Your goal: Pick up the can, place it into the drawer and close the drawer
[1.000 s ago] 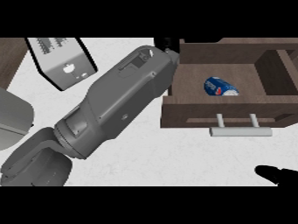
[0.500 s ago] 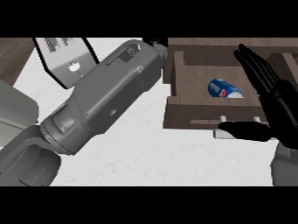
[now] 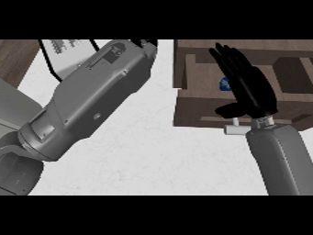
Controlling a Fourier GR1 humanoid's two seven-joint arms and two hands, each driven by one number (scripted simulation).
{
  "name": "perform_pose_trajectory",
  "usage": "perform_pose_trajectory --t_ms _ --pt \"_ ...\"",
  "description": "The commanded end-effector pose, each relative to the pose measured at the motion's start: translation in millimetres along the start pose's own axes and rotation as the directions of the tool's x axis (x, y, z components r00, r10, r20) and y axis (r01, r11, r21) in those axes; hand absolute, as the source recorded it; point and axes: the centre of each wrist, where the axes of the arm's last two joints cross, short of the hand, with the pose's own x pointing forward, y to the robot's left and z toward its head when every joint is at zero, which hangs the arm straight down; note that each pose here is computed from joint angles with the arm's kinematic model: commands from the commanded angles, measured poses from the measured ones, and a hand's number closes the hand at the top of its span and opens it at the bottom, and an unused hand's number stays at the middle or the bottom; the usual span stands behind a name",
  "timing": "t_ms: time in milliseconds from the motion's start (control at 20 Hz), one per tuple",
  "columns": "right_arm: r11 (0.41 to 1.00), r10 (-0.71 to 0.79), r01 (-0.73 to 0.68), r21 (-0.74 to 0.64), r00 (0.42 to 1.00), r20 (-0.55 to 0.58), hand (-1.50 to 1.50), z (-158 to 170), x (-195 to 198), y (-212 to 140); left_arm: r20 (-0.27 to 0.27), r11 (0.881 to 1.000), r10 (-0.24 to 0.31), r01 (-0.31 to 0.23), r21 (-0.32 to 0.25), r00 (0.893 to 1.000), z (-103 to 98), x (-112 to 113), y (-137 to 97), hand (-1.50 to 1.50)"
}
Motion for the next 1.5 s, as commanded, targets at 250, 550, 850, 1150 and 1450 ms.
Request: perform_pose_trajectory --t_ms 250,550,850,1150,1450 --pt "0.994 0.106 -0.104 0.034 0.992 -0.065 -1.50 -26.1 -19.9 64.0 -0.001 1.000 0.006 -0.006 0.017 1.000 9.2 1.1 25.1 -1.50" --pt "0.986 0.169 -0.168 0.016 0.981 -0.097 -1.50 -52.3 -28.6 72.0 0.027 1.000 0.000 0.000 0.026 1.000 4.0 28.1 39.3 -1.50" --pt "0.977 0.196 -0.205 -0.056 0.971 -0.135 -1.50 -45.8 -48.9 83.1 0.008 1.000 -0.006 0.006 0.013 1.000 14.8 15.6 50.0 -1.50" --pt "0.969 0.213 -0.228 -0.096 0.965 -0.151 -1.50 -75.9 -47.0 62.9 0.019 1.000 -0.002 0.002 0.017 1.000 9.7 19.6 70.7 -1.50" --pt "0.952 0.238 -0.261 -0.156 0.959 -0.155 -1.50 -88.5 -55.6 46.7 0.022 1.000 -0.023 0.023 0.014 0.999 16.3 25.0 87.2 -1.50"
